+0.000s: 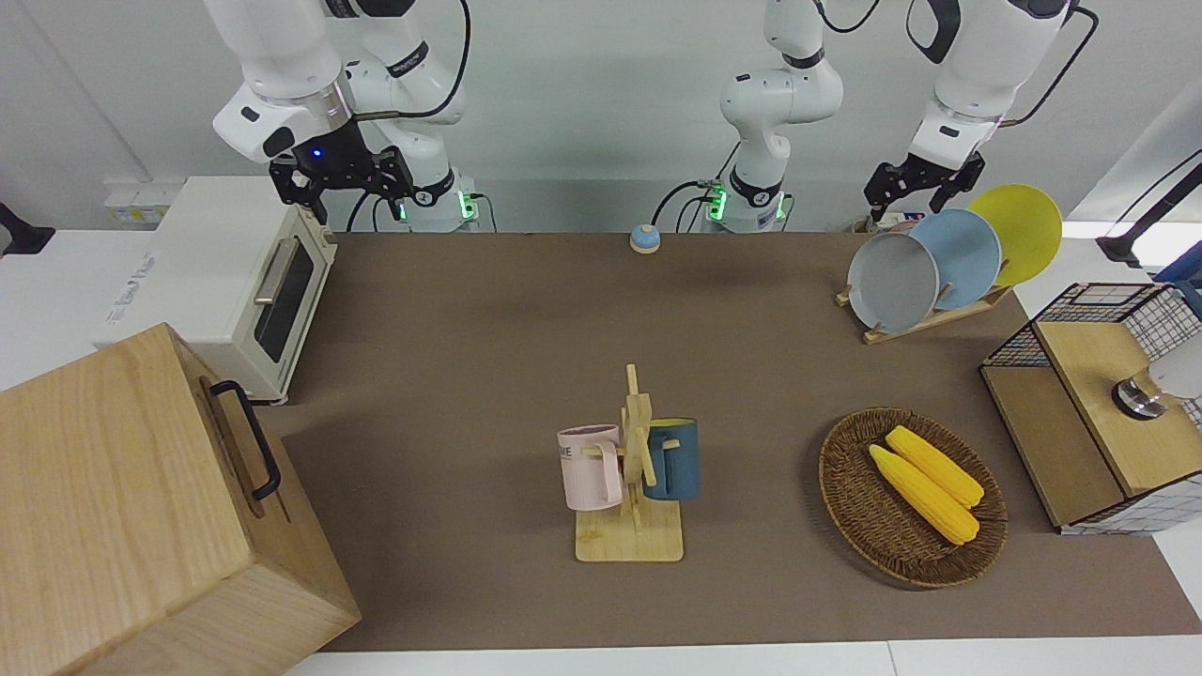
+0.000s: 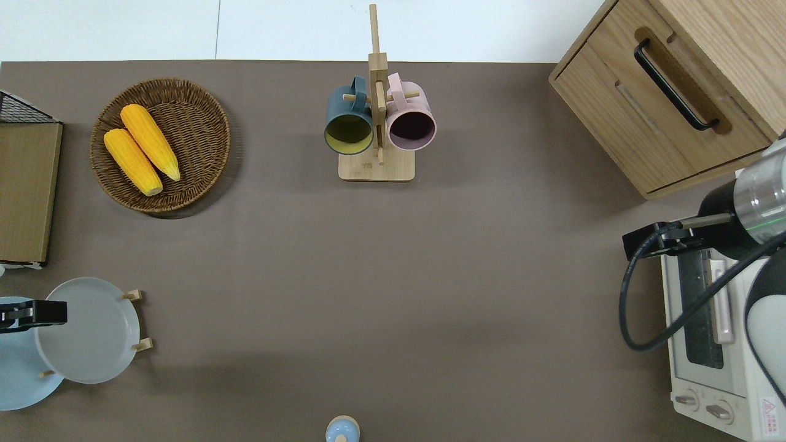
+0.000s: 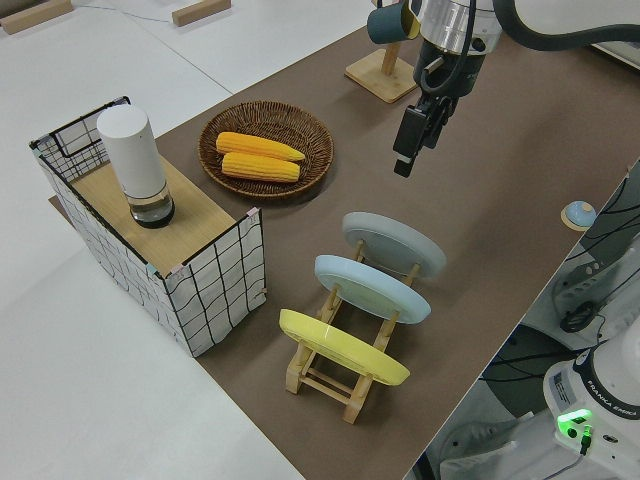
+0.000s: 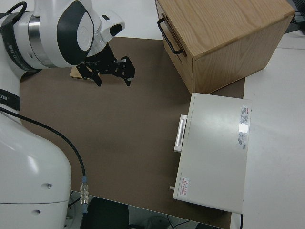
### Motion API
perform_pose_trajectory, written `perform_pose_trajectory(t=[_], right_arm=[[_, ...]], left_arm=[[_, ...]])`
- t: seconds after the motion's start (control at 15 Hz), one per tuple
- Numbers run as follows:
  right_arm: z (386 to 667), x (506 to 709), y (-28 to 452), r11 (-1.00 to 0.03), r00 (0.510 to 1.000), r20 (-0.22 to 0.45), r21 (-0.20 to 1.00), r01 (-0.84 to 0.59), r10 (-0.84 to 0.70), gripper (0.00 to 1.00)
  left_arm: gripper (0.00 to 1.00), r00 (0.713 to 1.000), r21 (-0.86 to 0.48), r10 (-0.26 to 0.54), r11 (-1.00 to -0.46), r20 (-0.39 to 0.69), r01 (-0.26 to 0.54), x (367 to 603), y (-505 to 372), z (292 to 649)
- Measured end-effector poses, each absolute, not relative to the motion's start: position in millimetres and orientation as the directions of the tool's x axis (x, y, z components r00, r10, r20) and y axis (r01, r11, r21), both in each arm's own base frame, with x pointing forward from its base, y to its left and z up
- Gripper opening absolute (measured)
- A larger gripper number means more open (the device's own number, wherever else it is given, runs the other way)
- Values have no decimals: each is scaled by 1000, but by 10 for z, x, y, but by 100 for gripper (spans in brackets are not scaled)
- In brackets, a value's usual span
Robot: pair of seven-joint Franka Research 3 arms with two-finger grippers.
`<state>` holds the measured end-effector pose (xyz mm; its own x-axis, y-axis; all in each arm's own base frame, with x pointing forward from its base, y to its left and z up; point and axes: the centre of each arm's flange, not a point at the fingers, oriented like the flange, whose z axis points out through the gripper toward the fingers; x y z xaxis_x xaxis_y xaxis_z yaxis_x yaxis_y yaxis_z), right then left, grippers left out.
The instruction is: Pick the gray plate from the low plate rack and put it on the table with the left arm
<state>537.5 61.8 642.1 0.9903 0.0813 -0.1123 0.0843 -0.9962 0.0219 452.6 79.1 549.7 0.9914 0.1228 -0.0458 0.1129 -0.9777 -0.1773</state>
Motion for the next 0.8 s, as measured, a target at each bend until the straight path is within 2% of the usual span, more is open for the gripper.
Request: perform_pose_trajectory(t=[0.8], right_arm=[[6421,5375,618,-996,990,-112,22,84,81,99]], left_arm=[[100,984,-227,177,-960,-33,165,4335,1025,4735]])
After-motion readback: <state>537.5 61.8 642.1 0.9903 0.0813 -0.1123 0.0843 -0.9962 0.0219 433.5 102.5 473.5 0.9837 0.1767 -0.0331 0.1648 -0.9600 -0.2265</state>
